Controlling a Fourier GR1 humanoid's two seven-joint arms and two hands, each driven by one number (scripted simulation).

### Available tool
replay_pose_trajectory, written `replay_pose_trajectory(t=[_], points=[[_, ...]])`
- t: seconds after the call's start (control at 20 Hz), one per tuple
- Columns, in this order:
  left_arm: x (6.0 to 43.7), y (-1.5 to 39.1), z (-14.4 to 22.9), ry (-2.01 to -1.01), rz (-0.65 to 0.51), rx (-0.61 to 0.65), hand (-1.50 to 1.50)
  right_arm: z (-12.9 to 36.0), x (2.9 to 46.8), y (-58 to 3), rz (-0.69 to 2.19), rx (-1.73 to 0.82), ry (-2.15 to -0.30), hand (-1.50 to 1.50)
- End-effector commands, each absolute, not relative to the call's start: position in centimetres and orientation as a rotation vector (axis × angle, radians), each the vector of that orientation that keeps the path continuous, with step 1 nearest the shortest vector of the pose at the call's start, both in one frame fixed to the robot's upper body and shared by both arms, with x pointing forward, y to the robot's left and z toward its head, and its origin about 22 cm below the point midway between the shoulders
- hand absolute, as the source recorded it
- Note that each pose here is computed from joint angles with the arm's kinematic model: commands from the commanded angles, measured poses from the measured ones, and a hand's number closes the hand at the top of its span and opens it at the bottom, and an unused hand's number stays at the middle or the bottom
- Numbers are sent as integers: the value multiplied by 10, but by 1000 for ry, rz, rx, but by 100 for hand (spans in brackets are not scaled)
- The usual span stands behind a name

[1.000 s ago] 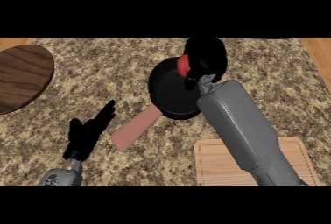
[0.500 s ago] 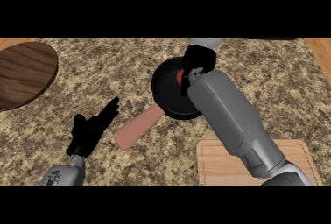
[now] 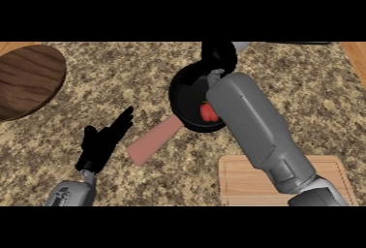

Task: Pick the bell pepper from the cutting board and place it in the pot

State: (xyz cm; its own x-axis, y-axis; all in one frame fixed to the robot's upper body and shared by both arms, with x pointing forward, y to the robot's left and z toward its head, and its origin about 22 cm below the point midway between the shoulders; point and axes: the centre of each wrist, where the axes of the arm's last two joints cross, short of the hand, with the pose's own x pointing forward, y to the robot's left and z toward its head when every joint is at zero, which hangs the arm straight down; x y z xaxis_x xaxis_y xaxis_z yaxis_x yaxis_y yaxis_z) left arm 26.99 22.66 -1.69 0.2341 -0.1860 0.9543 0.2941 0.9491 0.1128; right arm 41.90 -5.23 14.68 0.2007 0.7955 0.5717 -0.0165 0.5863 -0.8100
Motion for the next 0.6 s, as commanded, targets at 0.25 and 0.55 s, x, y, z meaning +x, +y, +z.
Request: replay_pose_trajectory(t=[0.25,0.55], points=[[273,237,-16,-1286,-298,-69,0,171,420,-69,31,-737,-1552,-150],[251,236,-27,-1276,-276,-75,0,163,412,-114,-122,-716,-1640,-150]])
